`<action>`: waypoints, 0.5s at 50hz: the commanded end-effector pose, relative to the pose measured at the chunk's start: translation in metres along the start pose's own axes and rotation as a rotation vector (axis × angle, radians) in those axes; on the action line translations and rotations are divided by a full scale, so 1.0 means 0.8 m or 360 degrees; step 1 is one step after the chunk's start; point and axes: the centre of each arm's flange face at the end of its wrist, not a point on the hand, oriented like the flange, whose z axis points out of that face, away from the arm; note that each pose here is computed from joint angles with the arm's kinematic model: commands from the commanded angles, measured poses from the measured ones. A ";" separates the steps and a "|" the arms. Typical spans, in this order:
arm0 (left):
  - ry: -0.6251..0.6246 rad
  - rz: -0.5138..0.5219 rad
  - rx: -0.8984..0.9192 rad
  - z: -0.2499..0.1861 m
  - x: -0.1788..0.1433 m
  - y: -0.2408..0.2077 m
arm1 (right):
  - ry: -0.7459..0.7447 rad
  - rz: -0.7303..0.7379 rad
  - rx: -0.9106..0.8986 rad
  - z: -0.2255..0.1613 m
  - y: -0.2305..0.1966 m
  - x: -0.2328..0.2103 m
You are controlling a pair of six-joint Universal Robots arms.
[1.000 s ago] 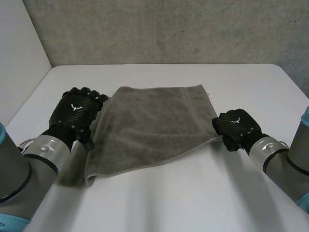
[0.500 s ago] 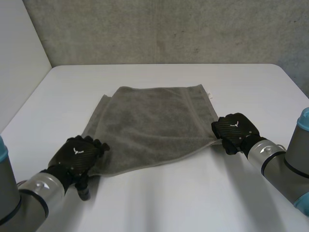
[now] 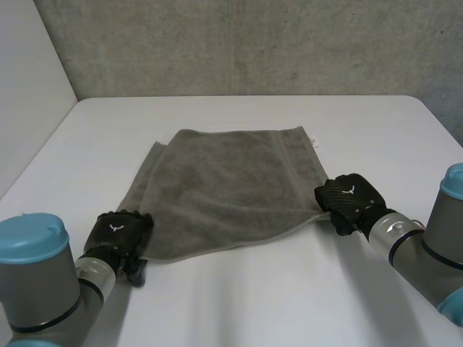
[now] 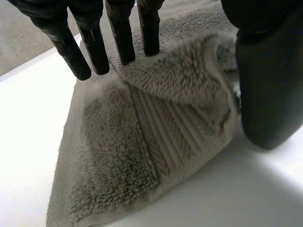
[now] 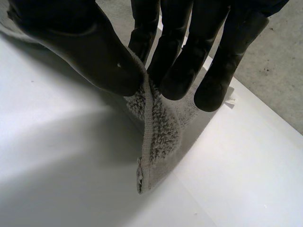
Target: Fold the towel.
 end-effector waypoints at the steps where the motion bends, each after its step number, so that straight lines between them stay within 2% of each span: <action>1: -0.0094 -0.0041 0.0041 0.009 -0.011 -0.006 | 0.0009 0.0003 -0.0003 0.000 0.001 0.003; 11: -0.0154 -0.0068 0.0262 0.008 -0.017 -0.031 | 0.0009 0.0000 0.0002 0.000 0.000 0.002; 20: -0.0143 -0.0116 0.0269 0.011 -0.015 -0.032 | 0.0012 0.0002 -0.0002 0.000 0.000 0.003; 25: -0.0201 -0.0132 0.0280 0.016 -0.026 -0.036 | 0.0041 0.0005 -0.0009 0.001 0.001 0.008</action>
